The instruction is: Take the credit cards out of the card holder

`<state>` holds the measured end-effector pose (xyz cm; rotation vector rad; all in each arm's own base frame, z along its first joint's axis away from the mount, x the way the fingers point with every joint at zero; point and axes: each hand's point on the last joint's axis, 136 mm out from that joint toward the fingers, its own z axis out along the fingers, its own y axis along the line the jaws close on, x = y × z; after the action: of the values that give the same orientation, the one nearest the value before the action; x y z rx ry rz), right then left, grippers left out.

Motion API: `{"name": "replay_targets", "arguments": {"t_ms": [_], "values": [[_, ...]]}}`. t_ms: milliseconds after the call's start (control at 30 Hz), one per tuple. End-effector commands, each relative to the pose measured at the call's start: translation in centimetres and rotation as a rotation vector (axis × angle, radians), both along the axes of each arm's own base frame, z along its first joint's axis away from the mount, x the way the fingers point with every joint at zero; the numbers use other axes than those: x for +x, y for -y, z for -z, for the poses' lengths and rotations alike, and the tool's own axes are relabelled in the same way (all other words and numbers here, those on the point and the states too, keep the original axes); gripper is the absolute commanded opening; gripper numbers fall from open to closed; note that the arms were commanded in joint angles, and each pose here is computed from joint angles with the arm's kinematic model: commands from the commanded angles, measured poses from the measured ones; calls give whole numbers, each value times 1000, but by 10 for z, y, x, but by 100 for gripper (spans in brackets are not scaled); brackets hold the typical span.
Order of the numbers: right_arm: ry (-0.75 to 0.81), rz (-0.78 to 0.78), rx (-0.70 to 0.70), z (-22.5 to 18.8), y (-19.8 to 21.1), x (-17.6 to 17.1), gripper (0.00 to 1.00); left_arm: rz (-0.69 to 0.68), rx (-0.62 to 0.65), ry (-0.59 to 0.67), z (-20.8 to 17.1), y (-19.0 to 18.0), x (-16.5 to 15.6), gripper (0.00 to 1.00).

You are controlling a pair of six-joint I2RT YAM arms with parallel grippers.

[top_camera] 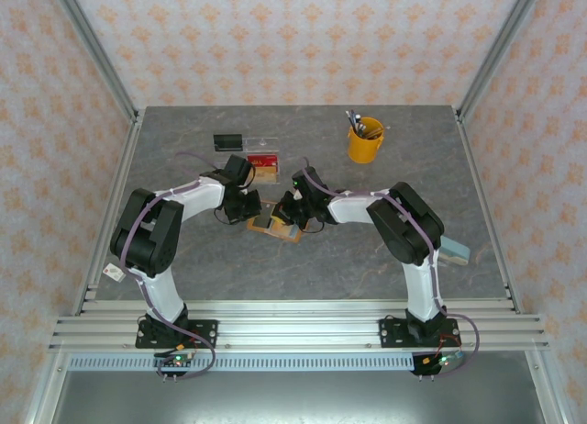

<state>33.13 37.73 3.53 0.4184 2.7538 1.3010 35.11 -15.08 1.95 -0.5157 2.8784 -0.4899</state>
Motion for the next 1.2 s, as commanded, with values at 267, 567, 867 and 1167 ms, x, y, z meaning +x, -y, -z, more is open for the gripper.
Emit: {"name": "replay_targets", "arguments": {"t_ms": [267,567,867,1167], "values": [[24,-4,11,12,-11,5,6,19,17,-130,30,-1,-35,5],[70,11,22,5,-10,9,0,7,-3,-130,28,-1,-43,6],[79,4,-70,-14,18,-3,0,-43,12,-68,7,-11,-35,19],[24,-15,-133,-9,48,-17,0,-39,-13,-56,2,-7,-33,22]]}}
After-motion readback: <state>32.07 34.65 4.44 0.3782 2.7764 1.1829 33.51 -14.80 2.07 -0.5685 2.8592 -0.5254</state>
